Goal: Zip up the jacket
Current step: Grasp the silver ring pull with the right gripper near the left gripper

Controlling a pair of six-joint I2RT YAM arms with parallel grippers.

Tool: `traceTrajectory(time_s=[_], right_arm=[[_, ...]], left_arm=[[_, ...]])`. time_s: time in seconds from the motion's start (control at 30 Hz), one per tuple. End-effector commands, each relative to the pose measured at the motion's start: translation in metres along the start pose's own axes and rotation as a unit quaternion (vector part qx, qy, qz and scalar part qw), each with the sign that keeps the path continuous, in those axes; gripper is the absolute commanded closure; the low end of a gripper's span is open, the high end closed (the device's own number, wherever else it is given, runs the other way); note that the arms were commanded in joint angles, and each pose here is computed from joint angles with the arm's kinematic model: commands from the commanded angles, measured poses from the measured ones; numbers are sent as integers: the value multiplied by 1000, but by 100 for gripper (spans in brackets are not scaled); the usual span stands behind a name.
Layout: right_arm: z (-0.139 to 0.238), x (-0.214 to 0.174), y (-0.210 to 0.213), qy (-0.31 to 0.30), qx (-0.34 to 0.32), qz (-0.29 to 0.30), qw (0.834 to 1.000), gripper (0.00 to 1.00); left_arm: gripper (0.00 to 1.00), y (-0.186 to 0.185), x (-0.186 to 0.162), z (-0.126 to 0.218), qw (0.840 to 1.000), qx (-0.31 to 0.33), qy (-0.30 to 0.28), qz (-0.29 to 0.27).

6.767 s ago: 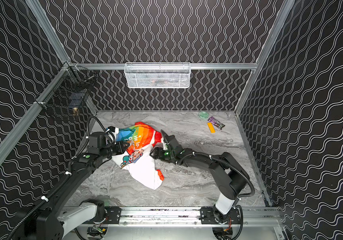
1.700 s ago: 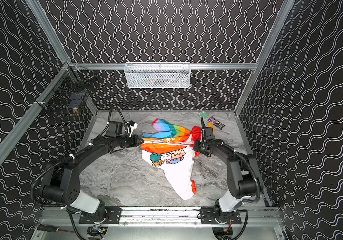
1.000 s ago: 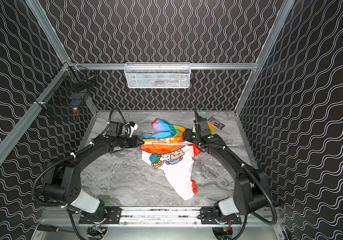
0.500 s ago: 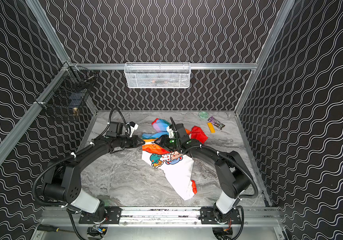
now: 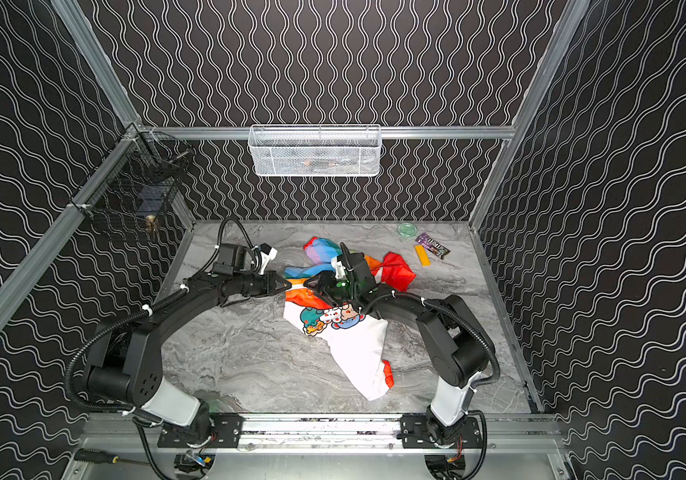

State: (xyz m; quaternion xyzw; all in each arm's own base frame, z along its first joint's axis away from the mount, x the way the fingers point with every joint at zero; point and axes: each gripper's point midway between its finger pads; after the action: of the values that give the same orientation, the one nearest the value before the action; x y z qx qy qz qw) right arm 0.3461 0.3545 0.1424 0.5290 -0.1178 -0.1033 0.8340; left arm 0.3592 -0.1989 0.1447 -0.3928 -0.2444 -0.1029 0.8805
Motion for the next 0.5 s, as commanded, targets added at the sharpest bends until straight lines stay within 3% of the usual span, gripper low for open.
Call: traceTrajectory(time_s=[0.0, 0.47], right_arm=[[-4, 0, 5, 2, 19, -4, 1000, 42], [-10, -5, -4, 11, 46, -30, 998, 31]], left_arm=[[100, -8, 4, 2, 1000, -18, -9, -12], [100, -11, 5, 0, 999, -32, -9, -5]])
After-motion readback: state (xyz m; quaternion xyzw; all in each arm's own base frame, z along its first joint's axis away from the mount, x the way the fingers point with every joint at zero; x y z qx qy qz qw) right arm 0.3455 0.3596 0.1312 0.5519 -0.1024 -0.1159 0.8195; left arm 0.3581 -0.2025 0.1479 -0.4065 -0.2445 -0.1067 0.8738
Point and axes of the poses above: each gripper's point midway between its finger pads, its own z axis back along the fingers, its own y axis along the line the jaws close on, x = y × z, and after that the axes turned 3 degrees about -z, right-handed
